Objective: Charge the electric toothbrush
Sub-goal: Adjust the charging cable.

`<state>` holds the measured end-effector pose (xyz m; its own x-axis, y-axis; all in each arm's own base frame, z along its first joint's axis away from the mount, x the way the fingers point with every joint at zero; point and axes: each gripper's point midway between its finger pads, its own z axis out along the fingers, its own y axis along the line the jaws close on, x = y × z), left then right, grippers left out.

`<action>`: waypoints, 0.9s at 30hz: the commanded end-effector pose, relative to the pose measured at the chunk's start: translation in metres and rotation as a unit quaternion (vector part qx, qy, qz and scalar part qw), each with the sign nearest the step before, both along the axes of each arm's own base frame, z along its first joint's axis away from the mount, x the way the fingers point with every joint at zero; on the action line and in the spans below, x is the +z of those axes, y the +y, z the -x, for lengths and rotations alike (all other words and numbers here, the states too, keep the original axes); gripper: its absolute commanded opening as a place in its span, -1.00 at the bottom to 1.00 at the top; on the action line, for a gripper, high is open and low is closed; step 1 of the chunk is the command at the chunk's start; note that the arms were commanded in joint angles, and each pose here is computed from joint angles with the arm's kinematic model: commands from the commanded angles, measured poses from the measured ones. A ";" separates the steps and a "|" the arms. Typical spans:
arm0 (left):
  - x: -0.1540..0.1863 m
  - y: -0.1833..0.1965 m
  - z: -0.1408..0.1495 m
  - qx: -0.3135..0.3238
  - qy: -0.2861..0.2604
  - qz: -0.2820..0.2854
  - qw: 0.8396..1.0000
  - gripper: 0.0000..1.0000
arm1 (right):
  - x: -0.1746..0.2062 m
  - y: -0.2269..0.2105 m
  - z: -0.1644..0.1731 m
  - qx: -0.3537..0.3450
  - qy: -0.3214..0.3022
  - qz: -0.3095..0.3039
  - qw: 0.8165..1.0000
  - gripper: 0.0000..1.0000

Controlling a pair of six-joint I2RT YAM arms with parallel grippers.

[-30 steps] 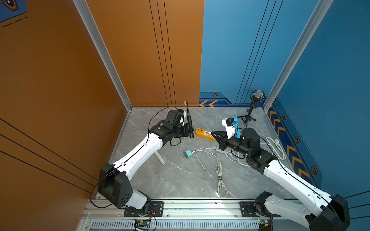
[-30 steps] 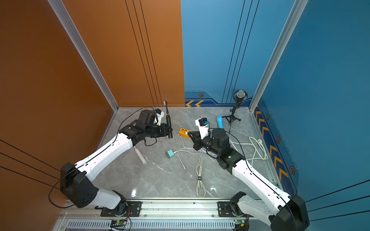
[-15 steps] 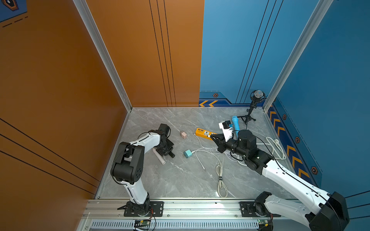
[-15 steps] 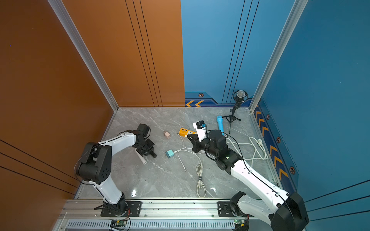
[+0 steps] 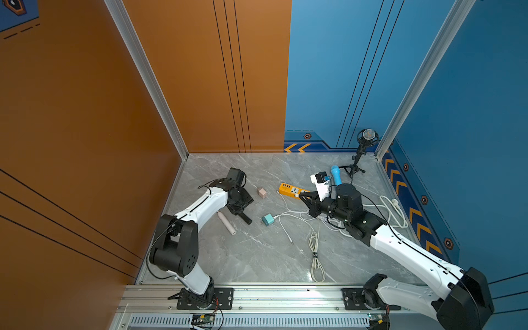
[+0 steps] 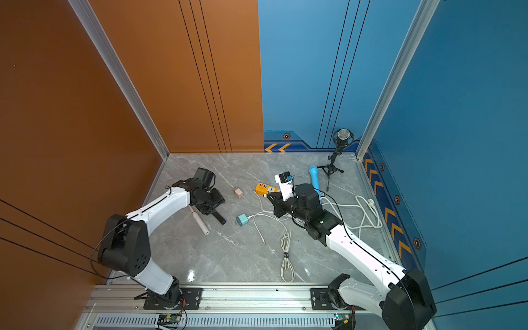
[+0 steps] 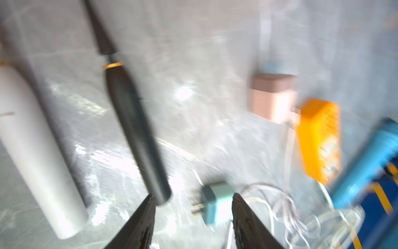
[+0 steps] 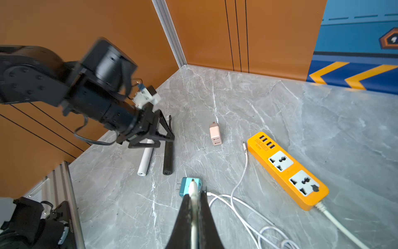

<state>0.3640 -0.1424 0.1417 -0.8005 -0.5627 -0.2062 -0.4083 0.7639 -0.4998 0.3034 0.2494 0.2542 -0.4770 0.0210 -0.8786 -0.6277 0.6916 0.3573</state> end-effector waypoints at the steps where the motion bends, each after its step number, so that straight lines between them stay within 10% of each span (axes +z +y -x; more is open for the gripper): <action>1: 0.116 -0.066 -0.003 -0.190 -0.201 0.125 0.953 0.16 | 0.045 0.006 -0.007 0.016 0.015 -0.098 0.995 -1.00; 7: 0.208 -0.136 0.002 -0.296 -0.331 0.307 0.842 0.23 | 0.095 0.007 -0.014 0.022 0.034 -0.207 0.978 -1.00; 10: 0.223 -0.162 0.004 -0.330 -0.347 0.322 0.817 0.21 | 0.115 0.006 -0.016 0.018 0.045 -0.255 0.966 -1.00; 27: 0.245 -0.187 0.000 -0.297 -0.329 0.444 0.779 -0.34 | 0.133 0.000 -0.037 -0.006 0.056 -0.312 0.948 -1.00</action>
